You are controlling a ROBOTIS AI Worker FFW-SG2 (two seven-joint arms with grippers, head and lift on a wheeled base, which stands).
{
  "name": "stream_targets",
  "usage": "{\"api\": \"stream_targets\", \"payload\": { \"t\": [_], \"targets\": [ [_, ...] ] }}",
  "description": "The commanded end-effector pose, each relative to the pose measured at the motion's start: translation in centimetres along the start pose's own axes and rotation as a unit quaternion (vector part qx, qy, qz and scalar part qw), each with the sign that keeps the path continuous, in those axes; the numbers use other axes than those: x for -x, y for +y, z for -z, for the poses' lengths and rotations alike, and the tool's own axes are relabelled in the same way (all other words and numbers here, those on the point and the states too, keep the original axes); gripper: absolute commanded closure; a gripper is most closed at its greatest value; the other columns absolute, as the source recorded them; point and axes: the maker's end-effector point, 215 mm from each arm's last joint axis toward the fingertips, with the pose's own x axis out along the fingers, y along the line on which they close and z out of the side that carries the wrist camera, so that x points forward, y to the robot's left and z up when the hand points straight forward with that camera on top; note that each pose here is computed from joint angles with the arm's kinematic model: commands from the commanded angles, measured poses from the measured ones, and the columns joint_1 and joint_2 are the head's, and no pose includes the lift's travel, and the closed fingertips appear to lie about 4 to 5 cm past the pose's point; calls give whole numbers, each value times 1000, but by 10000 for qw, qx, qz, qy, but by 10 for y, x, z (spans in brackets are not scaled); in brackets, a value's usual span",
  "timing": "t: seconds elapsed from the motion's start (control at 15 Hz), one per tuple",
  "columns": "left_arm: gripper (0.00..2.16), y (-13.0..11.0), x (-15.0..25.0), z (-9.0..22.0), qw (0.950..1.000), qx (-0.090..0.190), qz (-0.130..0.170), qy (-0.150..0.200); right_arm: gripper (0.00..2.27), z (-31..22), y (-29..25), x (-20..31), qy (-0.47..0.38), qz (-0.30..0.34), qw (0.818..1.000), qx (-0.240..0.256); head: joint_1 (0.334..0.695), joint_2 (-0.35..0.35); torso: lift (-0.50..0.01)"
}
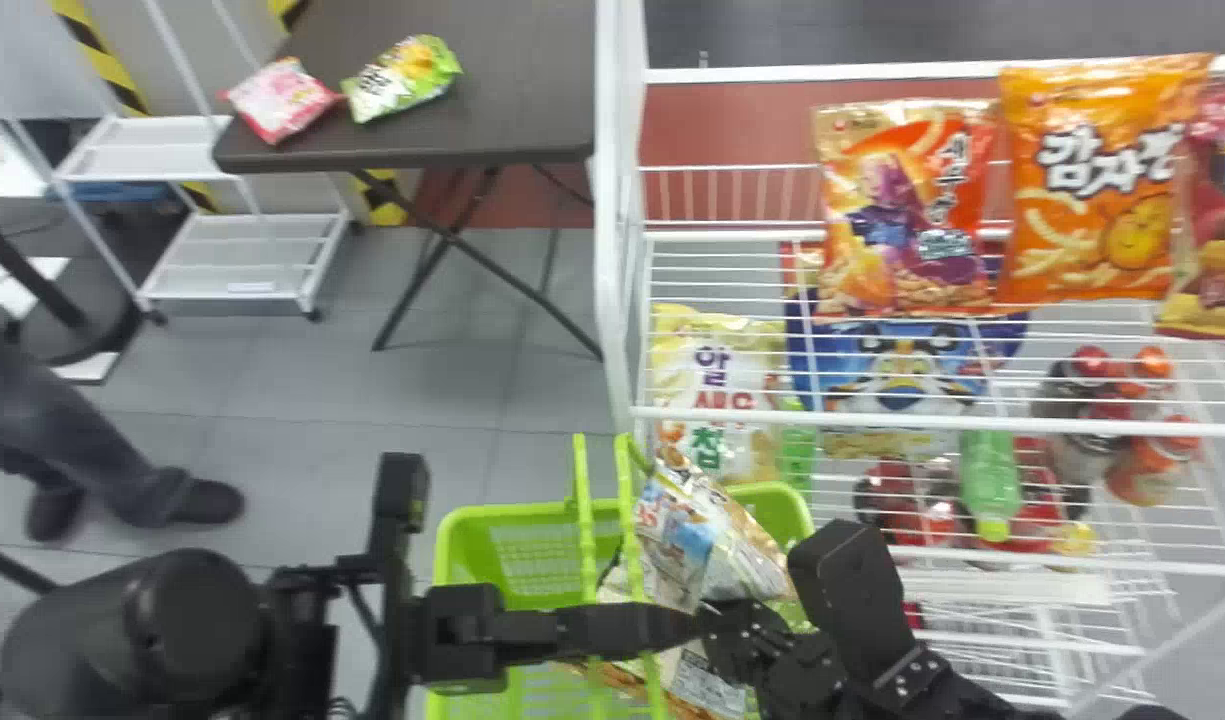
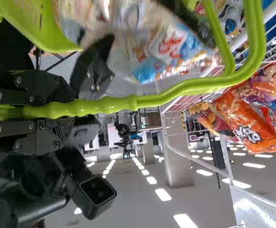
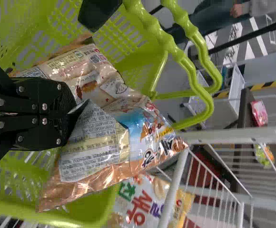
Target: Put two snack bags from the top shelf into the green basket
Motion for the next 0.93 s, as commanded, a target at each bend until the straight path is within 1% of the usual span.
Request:
{"api": "stream_targets", "payload": {
  "t": [0.0,0.13,0.2,0.33,0.4,0.47,0.53,0.6,0.67,0.73,0.87],
  "targets": [
    [2145,0,1,-1,10000,4,-5,-15,-1,11,1,-3,142,43,9998,145,695,202,-1],
    [2145,1,2,-1,10000,19,-7,-23,12,3,-10,16,29,102,9999,49,695,208,-1],
    [2145,1,2,-1,10000,27,-6,-26,56,-7,-18,27,-98,164,9998,-16,695,203,-1],
    [2145,2,1,0,10000,43,-4,-19,70,-31,-52,48,-403,471,9980,-116,695,169,-1],
    [2148,3,1,0,10000,43,-11,-19,70,-36,-65,54,-482,551,9970,-237,695,151,-1],
    [2145,2,1,0,10000,43,-4,-19,73,-38,-73,59,-534,491,9963,-452,695,125,-1],
    [2145,2,1,0,10000,43,-4,-19,80,-47,-84,62,-704,587,9945,-504,695,103,-1],
    [2145,2,1,0,10000,43,-4,-19,83,-70,-99,69,-1135,798,9892,-482,695,68,-1],
    [2145,2,1,0,10000,43,-4,-19,83,-107,-122,83,-1868,1137,9752,-342,695,56,-1],
    [2145,2,0,0,10000,44,1,-5,83,-131,-143,94,-2275,1411,9630,-293,695,39,-1],
    [2145,2,-1,2,10000,39,-1,17,83,-148,-171,98,-2427,1636,9555,-354,695,-1,-1]
  ]
}}
